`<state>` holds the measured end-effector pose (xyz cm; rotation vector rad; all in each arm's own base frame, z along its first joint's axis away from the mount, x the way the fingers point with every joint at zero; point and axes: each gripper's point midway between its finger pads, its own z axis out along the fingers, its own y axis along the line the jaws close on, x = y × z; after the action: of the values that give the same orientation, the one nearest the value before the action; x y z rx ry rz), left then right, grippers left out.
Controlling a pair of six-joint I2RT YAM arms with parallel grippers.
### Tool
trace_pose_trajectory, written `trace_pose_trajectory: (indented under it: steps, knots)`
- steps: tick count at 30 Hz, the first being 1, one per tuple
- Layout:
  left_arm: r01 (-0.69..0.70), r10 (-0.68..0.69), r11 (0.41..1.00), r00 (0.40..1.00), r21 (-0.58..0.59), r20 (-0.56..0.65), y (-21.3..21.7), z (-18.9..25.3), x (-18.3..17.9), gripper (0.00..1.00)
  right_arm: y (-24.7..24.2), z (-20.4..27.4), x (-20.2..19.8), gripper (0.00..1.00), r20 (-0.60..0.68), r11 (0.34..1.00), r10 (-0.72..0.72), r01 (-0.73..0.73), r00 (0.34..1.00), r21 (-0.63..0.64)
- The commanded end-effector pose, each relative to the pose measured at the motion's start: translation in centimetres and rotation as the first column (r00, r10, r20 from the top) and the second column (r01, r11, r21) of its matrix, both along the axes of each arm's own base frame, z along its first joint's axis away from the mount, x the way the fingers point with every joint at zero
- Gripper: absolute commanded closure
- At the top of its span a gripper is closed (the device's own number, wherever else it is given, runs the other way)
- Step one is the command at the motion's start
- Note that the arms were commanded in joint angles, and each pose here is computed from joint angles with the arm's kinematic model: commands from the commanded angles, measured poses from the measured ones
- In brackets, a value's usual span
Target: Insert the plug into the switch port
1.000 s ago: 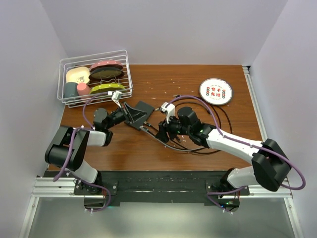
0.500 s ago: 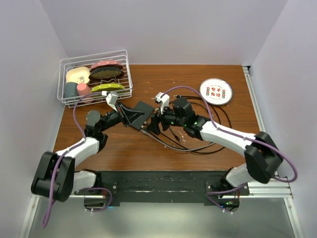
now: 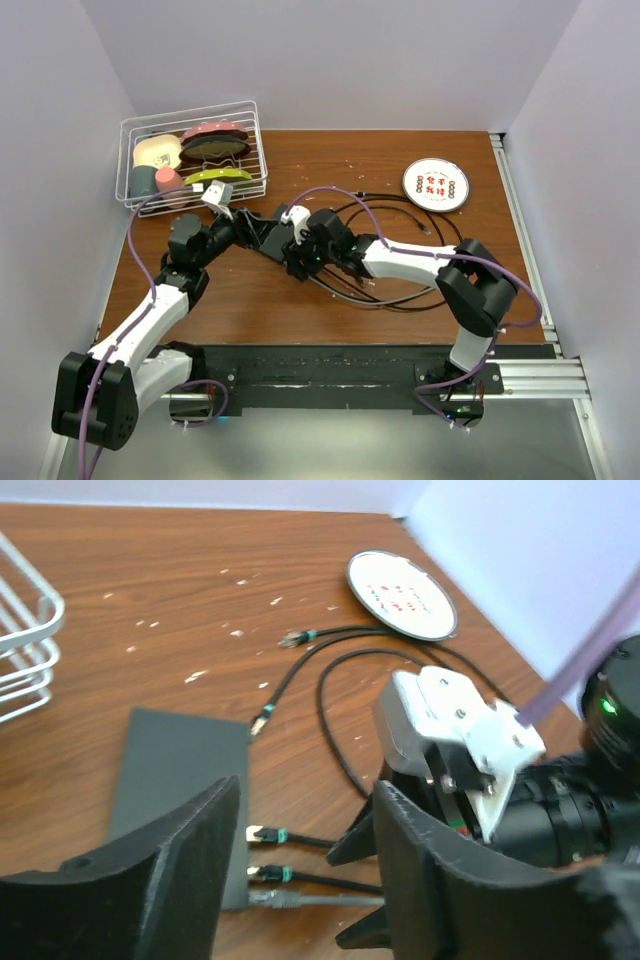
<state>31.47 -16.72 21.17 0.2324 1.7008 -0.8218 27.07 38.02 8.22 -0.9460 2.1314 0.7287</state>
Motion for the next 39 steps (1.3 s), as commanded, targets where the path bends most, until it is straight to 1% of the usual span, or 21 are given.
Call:
trace_pose_trajectory:
  steps: [1,2,3,6,9,12,16,17,19,20,21,22,23,24,26,30,34,35,36,37,39]
  knots:
    - [-0.102,0.100,0.993,0.994,0.053,0.040,1.7,1.3,0.9,0.31,0.3,0.0,0.7,0.41,0.095,0.994,-0.030,0.040,0.995,-0.104]
    - [-0.106,0.104,0.993,0.994,0.052,0.043,1.8,1.4,0.9,0.29,0.3,-0.4,0.7,0.42,0.105,0.991,-0.033,0.046,0.994,-0.124]
    - [-0.110,0.108,0.993,0.993,0.051,0.044,1.9,1.5,0.9,0.27,0.4,-0.8,0.3,0.44,0.112,0.988,-0.029,0.045,0.993,-0.145]
    - [-0.124,0.122,0.991,0.992,0.051,0.042,2.1,1.5,0.9,0.25,0.1,-1.6,0.3,0.48,0.144,0.976,-0.046,0.075,0.989,-0.204]
    - [-0.132,0.129,0.990,0.991,0.054,0.045,2.2,1.6,0.9,0.25,-0.2,-2.0,0.3,0.49,0.190,0.960,-0.072,0.120,0.979,-0.252]
    - [-0.142,0.140,0.988,0.989,0.057,0.044,2.4,1.4,0.9,0.25,-0.5,-2.6,0.1,0.55,0.229,0.941,-0.070,0.141,0.971,-0.308]
    - [-0.159,0.156,0.986,0.986,0.056,0.050,2.7,1.6,0.9,0.25,-1.0,-4.4,0.2,0.66,0.245,0.909,-0.074,0.166,0.967,-0.383]
    - [-0.162,0.159,0.985,0.986,0.056,0.049,2.7,1.6,0.9,0.25,-1.0,-4.7,0.1,0.66,0.250,0.903,-0.071,0.168,0.966,-0.396]
    - [-0.180,0.177,0.982,0.983,0.058,0.051,3.1,1.7,1.0,0.25,-1.7,-5.0,0.6,0.73,0.275,0.878,-0.106,0.219,0.956,-0.426]
    - [-0.184,0.181,0.981,0.982,0.060,0.052,3.2,1.7,1.0,0.25,-1.8,-5.2,0.7,0.85,0.280,0.870,-0.110,0.229,0.954,-0.438]
    - [-0.187,0.184,0.980,0.981,0.061,0.055,3.2,1.8,1.0,0.25,-2.0,-5.0,0.8,0.89,0.290,0.865,-0.116,0.240,0.950,-0.440]
    - [-0.201,0.198,0.978,0.979,0.059,0.057,3.4,1.9,1.0,0.25,-2.0,-4.8,0.9,0.91,0.293,0.866,-0.123,0.247,0.948,-0.435]
    - [-0.209,0.205,0.976,0.977,0.059,0.057,3.6,2.0,1.0,0.25,-2.0,-3.9,1.0,0.97,0.305,0.872,-0.135,0.259,0.943,-0.416]
    - [-0.212,0.208,0.976,0.976,0.059,0.059,3.7,1.9,1.0,0.25,-2.1,-3.7,1.0,0.99,0.308,0.873,-0.144,0.267,0.940,-0.408]
    - [-0.222,0.219,0.973,0.974,0.059,0.064,3.9,2.1,0.9,0.25,-1.9,-1.6,1.0,1.00,0.321,0.894,-0.163,0.277,0.933,-0.351]
    - [-0.229,0.225,0.972,0.971,0.051,0.081,4.0,2.5,0.6,0.25,-1.6,1.9,0.3,1.00,0.324,0.939,-0.156,0.242,0.933,-0.244]
    - [-0.195,0.189,0.980,0.974,0.037,0.127,3.6,3.9,-0.1,0.25,-1.3,5.6,-0.4,1.00,0.308,0.976,-0.130,0.176,0.942,-0.126]
    - [-0.184,0.178,0.982,0.974,0.033,0.137,3.5,4.1,-0.4,0.24,-1.2,6.1,-0.6,1.00,0.282,0.985,-0.103,0.136,0.954,-0.101]
    - [-0.147,0.142,0.989,0.977,0.022,0.162,2.9,4.5,-0.8,0.24,-1.4,7.5,-0.8,1.00,0.284,0.992,-0.093,0.114,0.954,-0.059]
    - [-0.126,0.121,0.992,0.975,0.013,0.187,2.7,5.1,-1.3,0.24,-1.5,8.0,-1.0,1.00,0.279,0.995,-0.072,0.086,0.957,-0.040]
    - [-0.100,0.098,0.995,0.971,-0.002,0.217,2.3,5.7,-1.7,0.24,-1.9,8.2,-1.7,1.00,0.226,1.000,0.016,-0.021,0.974,0.019]
